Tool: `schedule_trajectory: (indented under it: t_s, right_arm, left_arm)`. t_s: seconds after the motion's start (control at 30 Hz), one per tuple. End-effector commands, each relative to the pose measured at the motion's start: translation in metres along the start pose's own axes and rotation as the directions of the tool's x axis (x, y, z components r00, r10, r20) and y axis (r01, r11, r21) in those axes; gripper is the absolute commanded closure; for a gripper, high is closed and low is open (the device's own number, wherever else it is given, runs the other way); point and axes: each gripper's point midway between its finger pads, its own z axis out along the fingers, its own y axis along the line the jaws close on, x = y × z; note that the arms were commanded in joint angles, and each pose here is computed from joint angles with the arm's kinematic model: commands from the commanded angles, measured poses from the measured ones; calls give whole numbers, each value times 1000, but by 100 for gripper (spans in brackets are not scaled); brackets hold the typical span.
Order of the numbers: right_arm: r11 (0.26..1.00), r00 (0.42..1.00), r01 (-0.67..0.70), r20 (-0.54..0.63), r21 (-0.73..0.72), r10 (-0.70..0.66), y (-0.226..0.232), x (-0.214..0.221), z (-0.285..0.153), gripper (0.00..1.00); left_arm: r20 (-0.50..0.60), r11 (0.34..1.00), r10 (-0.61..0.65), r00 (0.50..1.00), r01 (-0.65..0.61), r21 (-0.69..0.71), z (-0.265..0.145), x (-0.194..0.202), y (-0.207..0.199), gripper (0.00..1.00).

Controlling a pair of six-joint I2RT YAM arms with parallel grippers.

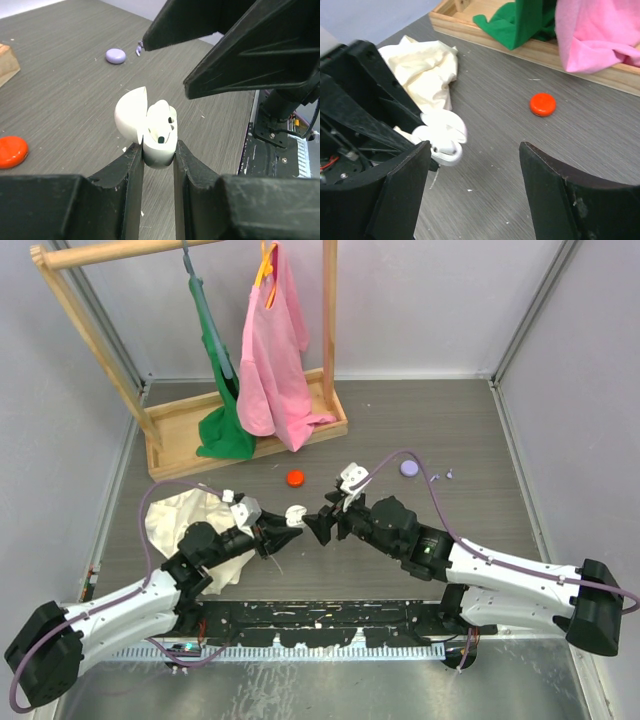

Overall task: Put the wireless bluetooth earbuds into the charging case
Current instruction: Place the earbud in the charging case, then close the charging case.

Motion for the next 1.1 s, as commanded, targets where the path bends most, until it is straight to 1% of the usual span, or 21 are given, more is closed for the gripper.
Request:
schedule_trajectory:
  t_s: [0.0, 0.2, 0.37, 0.73, 0.93, 1.07]
  right_arm:
    - [992, 998, -35, 40, -120, 40, 22, -37, 2, 23]
    - [971, 996, -83, -33, -224, 78, 26, -42, 8, 21]
    - [955, 992, -115, -89, -273, 94, 29, -40, 14, 19]
    - [902, 961, -205, -252, -380, 113, 41, -14, 27, 18]
    - [865, 955, -222, -279, -449, 101, 53, -11, 22, 18]
    - [848, 958, -217, -273, -483, 89, 58, -15, 17, 18]
  left_arm:
    - [76, 997, 50, 996, -54, 57, 7, -28, -10, 100]
    - [70, 994, 55, 996, -61, 92, 8, -28, -16, 100]
    - [72, 990, 61, 996, -70, 121, 7, -28, -21, 100]
    - [85, 988, 68, 994, -79, 136, 5, -31, -24, 100]
    - [84, 991, 66, 994, -76, 113, 5, -31, -20, 100]
    - [81, 992, 64, 995, -72, 100, 6, -30, -18, 100]
